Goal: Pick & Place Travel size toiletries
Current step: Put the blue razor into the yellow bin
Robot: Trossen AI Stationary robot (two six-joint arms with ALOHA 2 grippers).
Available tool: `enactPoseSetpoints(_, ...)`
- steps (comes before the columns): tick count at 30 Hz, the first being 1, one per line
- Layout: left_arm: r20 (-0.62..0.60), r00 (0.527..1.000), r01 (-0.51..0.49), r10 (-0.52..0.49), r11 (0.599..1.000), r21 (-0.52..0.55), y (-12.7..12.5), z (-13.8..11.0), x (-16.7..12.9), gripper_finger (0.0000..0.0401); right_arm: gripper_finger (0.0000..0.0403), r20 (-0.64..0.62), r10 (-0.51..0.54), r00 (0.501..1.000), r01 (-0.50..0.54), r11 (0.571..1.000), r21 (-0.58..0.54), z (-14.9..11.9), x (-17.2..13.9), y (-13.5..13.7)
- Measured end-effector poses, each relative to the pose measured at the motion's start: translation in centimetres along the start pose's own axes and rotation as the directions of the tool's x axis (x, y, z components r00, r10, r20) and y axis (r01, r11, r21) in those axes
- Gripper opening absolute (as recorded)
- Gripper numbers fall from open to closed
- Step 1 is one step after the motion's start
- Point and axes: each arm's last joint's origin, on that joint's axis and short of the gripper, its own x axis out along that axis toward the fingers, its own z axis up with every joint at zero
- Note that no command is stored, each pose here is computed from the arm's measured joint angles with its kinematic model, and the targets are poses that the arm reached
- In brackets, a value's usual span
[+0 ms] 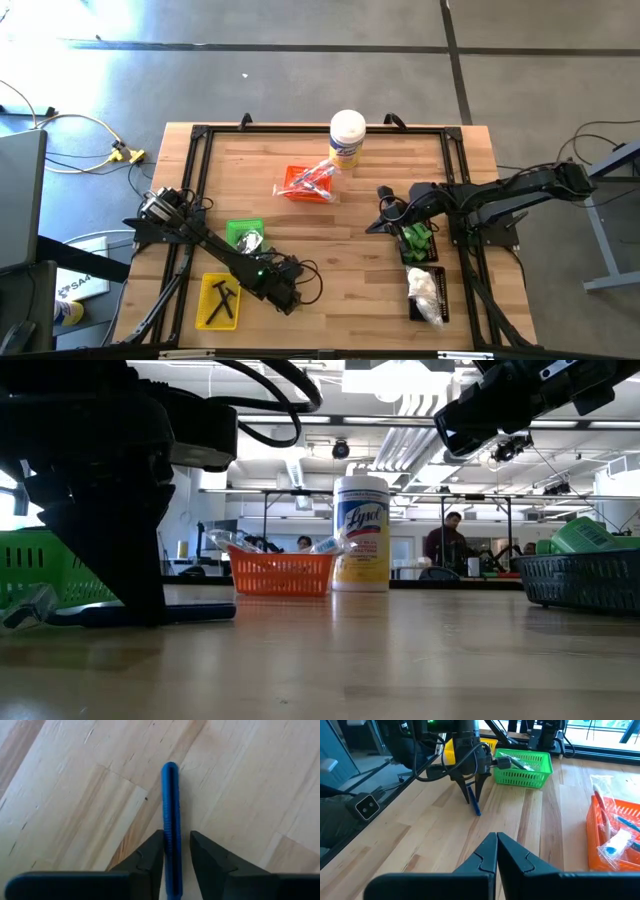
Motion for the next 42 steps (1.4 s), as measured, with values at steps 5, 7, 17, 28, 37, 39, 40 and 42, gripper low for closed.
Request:
enactPoseSetpoints(5, -0.010, 1.000, 0.009, -0.009, 1.000, -0.005, 0.0, 0.0, 0.0, 0.0069, 0.0003, -0.001, 0.000, 1.000, 0.000, 1.000, 0.000, 0.0, 0.0, 0.0)
enactPoseSetpoints(7, -0.011, 1.000, 0.010, -0.010, 1.000, -0.012, 0.0, 0.0, 0.0, 0.0061, 0.0003, -0.001, 0.000, 1.000, 0.000, 1.000, 0.000, 0.0, 0.0, 0.0)
enactPoseSetpoints(17, -0.019, 1.000, 0.015, -0.015, 1.000, -0.018, -0.1, 0.0, 0.0, 0.0028, 0.0003, -0.002, 0.000, 1.000, 0.000, 1.000, 0.000, 0.0, 0.0, 0.0)
enactPoseSetpoints(28, -0.024, 1.000, 0.017, -0.017, 1.000, -0.015, -0.1, 0.1, -0.2, 0.0023, 0.0003, -0.003, 0.000, 1.000, 0.000, 1.000, 0.001, 0.0, 0.0, 0.0)
enactPoseSetpoints(37, -0.097, 0.990, -0.099, 0.105, 0.993, 0.062, -0.8, 2.0, -4.1, 0.0022, 0.0003, -0.007, 0.001, 1.000, -0.001, 1.000, 0.002, -0.1, 0.0, 0.0)
enactPoseSetpoints(39, -0.102, 0.988, -0.108, 0.113, 0.993, 0.055, -1.1, 2.6, -5.2, 0.0022, 0.0003, -0.007, 0.001, 1.000, -0.001, 1.000, 0.002, -0.1, 0.0, 0.0)
enactPoseSetpoints(40, -0.110, 0.987, -0.116, 0.120, 0.992, 0.041, -1.2, 2.8, -5.8, 0.0022, 0.0003, -0.007, 0.001, 1.000, -0.001, 1.000, 0.001, -0.1, 0.0, 0.0)
enactPoseSetpoints(42, -0.142, 0.981, -0.135, 0.133, 0.991, -0.001, -1.3, 3.3, -7.0, 0.0022, 0.0003, -0.007, 0.000, 1.000, 0.000, 1.000, 0.001, -0.1, 0.0, 0.0)
